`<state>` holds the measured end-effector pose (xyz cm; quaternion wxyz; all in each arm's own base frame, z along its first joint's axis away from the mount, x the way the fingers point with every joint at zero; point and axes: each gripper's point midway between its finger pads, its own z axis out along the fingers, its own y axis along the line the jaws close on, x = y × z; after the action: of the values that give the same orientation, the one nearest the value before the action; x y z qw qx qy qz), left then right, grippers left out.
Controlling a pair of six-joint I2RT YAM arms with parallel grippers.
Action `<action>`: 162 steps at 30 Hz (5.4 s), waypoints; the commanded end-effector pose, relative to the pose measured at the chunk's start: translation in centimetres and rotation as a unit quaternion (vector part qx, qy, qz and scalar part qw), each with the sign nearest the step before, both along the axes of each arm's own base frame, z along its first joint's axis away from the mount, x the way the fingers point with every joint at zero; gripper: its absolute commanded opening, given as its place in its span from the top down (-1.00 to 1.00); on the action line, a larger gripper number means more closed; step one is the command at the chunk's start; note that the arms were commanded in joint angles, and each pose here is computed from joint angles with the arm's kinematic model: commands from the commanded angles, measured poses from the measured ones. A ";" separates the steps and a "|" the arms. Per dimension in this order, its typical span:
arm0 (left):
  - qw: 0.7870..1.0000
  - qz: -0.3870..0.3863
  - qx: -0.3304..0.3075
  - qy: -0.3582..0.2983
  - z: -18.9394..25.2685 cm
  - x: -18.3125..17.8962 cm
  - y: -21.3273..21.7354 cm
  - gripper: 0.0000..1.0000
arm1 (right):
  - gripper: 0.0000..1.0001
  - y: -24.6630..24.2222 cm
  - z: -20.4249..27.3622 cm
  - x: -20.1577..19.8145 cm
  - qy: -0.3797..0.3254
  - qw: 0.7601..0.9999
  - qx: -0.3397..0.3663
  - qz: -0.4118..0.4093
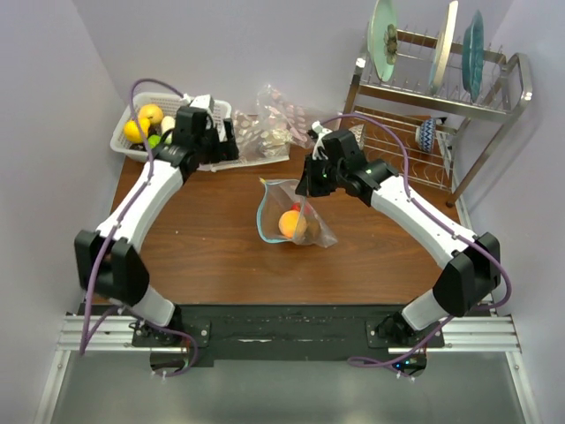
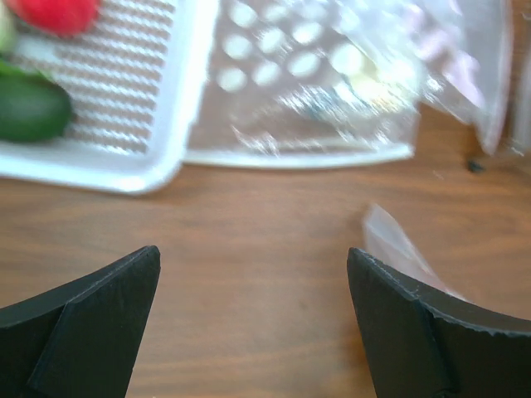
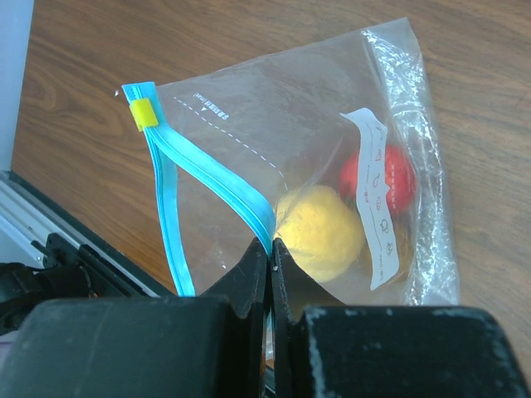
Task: Place the food in the zip-top bag and seal the zipper
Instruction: Pick up the fake fruit from the bin, then place the fake fruit in the zipper food storage bag, then pick up the fake vegetable from the bin.
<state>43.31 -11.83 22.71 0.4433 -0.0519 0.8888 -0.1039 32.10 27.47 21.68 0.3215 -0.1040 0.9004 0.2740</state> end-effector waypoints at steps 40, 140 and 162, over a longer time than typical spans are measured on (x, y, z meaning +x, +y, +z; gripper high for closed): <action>0.936 0.165 0.285 0.122 -13.2 15.3 17.7 -0.54 | 1.00 0.5 1.0 -0.2 -0.005 1.000 0.015 0.017; 0.964 -0.244 -0.103 -0.007 4.9 -9.4 -9.2 -1.00 | 1.00 0.5 4.4 1.3 -0.025 0.998 0.058 -0.001; 0.995 0.083 0.006 -0.052 1.8 11.7 7.6 -1.00 | 1.00 -0.2 4.3 -0.2 -0.031 0.998 0.056 0.013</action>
<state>51.24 -7.07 22.81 0.4434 -0.0836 0.8857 -0.1093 32.26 27.17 23.98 0.3292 -0.0908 0.8892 0.3043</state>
